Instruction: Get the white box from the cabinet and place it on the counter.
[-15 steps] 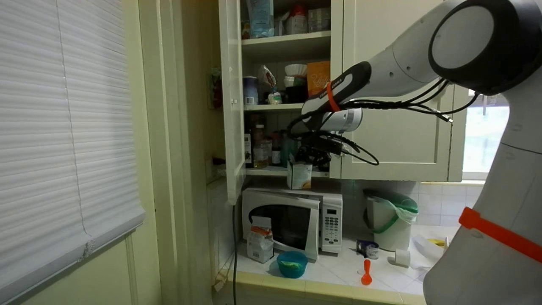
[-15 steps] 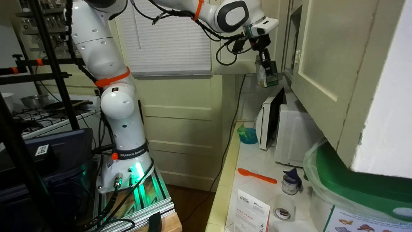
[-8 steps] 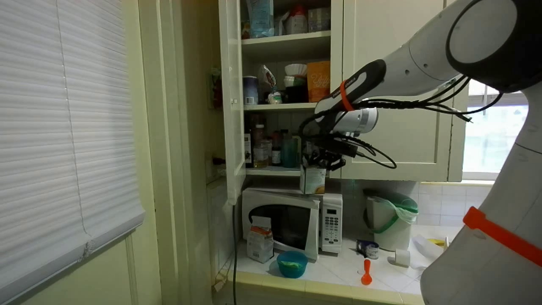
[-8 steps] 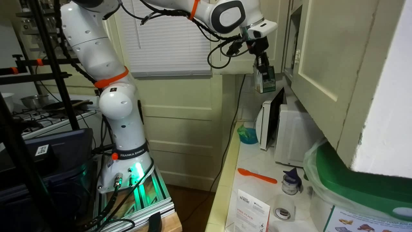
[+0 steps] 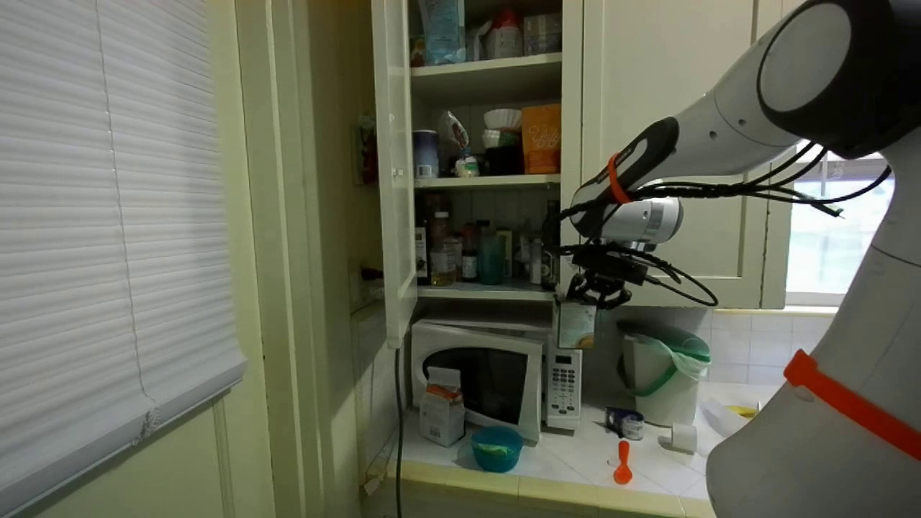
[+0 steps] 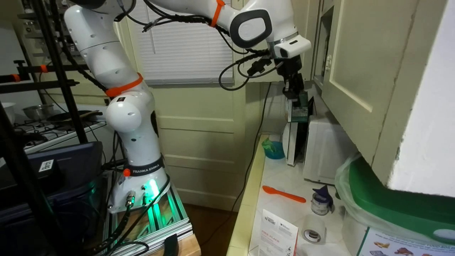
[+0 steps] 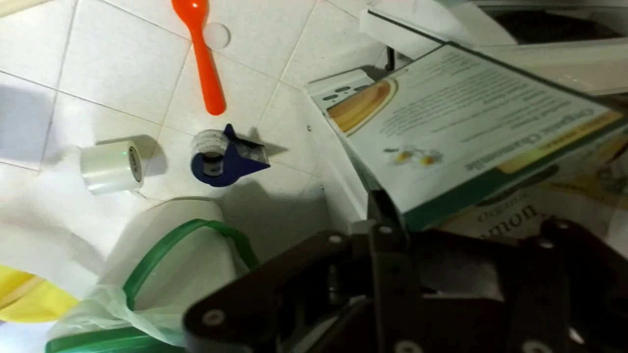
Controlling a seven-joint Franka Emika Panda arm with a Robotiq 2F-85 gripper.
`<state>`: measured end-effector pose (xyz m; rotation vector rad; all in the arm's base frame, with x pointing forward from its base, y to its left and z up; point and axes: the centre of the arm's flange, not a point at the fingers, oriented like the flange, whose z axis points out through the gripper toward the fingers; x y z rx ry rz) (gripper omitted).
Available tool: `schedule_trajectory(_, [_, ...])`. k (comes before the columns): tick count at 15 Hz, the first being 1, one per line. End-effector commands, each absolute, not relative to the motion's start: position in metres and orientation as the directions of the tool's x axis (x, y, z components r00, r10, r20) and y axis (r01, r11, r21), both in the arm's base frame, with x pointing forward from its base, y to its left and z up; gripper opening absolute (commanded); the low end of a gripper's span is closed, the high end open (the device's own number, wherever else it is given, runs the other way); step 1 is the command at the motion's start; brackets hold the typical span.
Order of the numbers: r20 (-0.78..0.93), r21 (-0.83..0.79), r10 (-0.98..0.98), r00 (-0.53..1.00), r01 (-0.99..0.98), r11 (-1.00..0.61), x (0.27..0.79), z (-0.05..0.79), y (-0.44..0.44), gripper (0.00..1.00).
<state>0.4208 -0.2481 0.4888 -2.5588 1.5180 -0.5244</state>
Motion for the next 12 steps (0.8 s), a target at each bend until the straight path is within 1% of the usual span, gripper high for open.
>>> schedule_trajectory(1, [0.162,-0.257,-0.917,0.364,-0.882,-0.395,0.412,0.456,-0.269,0.00])
schedule_trajectory(8, [0.090,-0.185,-0.973,0.214,-0.956,-0.228,0.396,0.381,-0.302,0.00])
schedule_trajectory(12, [0.063,-0.160,-0.996,0.067,-0.984,-0.076,0.388,0.344,-0.320,0.00])
